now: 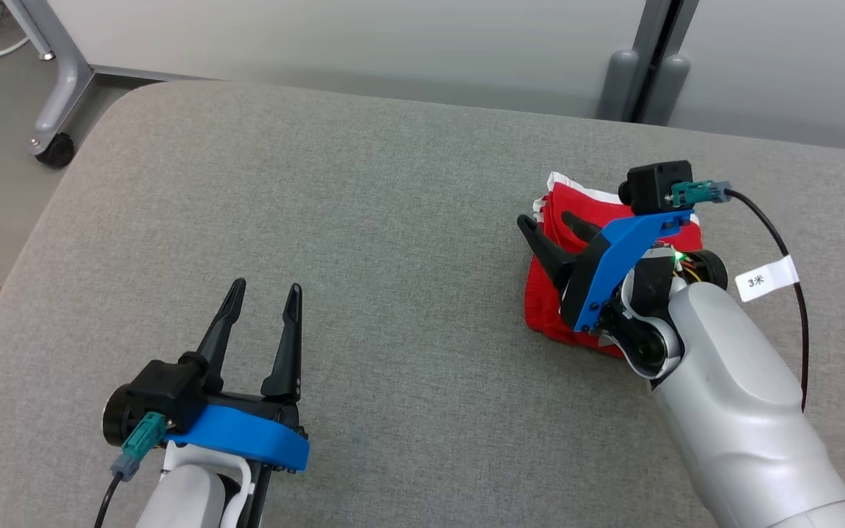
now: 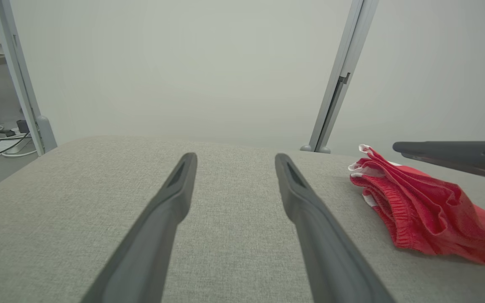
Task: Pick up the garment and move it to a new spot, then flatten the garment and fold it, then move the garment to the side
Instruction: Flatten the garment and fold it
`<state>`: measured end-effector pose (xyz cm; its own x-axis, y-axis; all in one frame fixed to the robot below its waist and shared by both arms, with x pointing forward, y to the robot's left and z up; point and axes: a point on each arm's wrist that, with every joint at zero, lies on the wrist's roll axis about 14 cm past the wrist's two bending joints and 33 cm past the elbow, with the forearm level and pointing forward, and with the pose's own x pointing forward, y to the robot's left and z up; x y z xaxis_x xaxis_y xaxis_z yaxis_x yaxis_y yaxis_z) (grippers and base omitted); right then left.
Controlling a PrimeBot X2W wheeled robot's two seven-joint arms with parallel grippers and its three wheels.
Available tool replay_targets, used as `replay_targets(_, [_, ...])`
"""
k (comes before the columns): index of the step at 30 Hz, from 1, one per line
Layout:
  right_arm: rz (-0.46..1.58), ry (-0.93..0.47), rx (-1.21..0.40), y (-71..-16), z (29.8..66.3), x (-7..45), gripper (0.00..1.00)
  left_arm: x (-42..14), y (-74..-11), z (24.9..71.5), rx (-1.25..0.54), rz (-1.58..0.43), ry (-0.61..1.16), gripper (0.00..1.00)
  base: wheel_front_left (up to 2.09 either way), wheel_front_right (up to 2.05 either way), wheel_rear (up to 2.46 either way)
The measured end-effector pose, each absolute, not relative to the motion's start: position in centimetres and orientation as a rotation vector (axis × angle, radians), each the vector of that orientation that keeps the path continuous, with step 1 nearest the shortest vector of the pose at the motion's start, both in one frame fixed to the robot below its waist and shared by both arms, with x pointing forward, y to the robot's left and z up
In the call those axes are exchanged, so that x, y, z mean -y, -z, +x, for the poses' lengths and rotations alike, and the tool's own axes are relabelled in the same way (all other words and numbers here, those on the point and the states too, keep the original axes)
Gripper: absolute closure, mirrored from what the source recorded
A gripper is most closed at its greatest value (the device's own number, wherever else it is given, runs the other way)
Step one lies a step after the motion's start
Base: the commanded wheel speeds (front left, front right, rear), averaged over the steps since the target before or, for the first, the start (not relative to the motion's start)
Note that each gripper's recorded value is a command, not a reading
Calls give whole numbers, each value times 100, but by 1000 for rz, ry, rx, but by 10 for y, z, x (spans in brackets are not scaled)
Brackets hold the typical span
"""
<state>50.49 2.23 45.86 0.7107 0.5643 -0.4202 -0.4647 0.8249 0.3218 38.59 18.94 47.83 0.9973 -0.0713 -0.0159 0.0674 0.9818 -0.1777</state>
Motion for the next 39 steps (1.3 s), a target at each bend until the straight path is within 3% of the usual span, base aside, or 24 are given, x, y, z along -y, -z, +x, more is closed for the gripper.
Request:
replay_targets(5, [315, -585, -345, -516, 511, -21, 0, -186, -483, 383, -8, -184, 79, 0, 0, 0, 0])
replay_targets(8, [280, -511, -222, -541, 520, 21, 0, -186, -485, 379, -2, -189, 79, 0, 0, 0, 0])
replay_targets(15, [122, -282, -223, -515, 504, 129, 0, -176, -491, 377, 18, -194, 106, 0, 0, 0, 0])
replay_targets(21, [44, -281, -292, -473, 484, 124, 0, -173, -486, 382, 5, -189, 116, 0, 0, 0, 0])
replay_targets(22, [36, -300, -301, -467, 482, 115, 50, -173, -486, 383, 4, -188, 118, 0, 0, 0, 0])
replay_targets(23, [26, -317, -313, -460, 479, 106, 67, -173, -486, 385, 4, -186, 121, 0, 0, 0, 0])
replay_targets(24, [10, -336, -326, -453, 477, 98, 100, -173, -487, 387, 5, -183, 123, 0, 0, 0, 0])
replay_targets(32, [-64, -521, -389, -427, 468, 22, 100, -180, -484, 387, -6, -172, 108, 0, 0, 0, 0])
replay_targets(39, [9, -719, -493, -412, 420, -38, 100, -188, -487, 385, 5, -174, 85, 0, 0, 0, 0])
